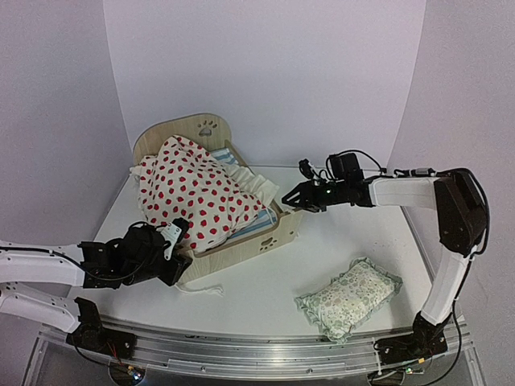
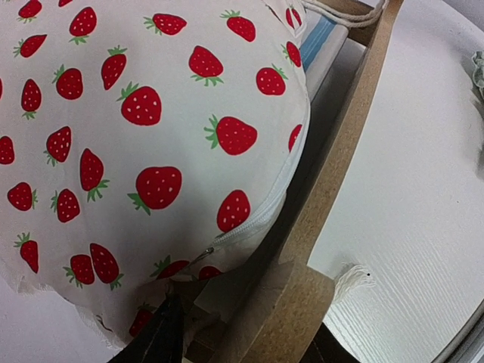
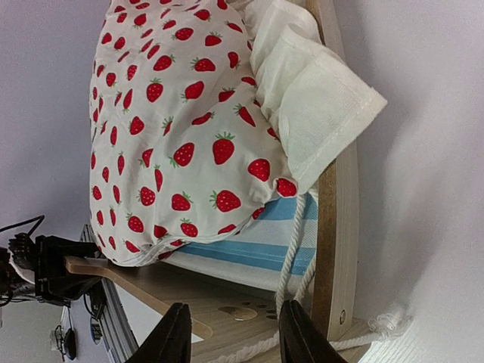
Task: Set up the pet bed
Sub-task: Rotate the bed frame at the center of the board.
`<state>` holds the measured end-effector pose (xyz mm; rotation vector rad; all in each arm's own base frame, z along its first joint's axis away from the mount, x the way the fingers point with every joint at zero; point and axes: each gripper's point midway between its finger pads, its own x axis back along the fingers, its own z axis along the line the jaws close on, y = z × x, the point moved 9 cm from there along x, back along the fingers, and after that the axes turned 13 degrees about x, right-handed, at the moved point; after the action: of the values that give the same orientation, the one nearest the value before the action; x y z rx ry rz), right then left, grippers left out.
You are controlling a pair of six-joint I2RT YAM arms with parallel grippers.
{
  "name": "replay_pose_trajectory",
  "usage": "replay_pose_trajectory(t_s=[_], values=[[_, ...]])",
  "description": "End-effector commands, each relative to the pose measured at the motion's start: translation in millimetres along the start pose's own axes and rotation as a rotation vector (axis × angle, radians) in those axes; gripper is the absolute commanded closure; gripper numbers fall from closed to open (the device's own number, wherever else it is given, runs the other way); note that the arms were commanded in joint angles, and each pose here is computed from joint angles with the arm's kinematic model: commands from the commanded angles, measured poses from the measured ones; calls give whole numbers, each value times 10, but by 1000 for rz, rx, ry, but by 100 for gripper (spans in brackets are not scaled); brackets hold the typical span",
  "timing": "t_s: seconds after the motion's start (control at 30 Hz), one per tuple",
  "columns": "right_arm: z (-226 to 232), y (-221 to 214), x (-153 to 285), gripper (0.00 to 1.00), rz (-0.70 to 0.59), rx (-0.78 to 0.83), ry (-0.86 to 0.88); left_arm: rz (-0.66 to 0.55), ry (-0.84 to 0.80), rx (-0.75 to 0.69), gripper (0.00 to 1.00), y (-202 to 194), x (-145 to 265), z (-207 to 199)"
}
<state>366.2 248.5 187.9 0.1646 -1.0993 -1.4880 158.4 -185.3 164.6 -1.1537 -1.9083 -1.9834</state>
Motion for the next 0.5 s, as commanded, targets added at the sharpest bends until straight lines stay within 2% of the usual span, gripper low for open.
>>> replay_pose_trajectory(t_s=[0.0,0.23,0.47], values=[[491,-751,-3,59,326,-201,240,-280,209,183,57,586,-70,234],[440,-999,-62,60,383,-250,201,-209,216,274,54,558,120,289],[849,-1200,26,60,417,-165,201,-108,163,319,47,537,256,262]])
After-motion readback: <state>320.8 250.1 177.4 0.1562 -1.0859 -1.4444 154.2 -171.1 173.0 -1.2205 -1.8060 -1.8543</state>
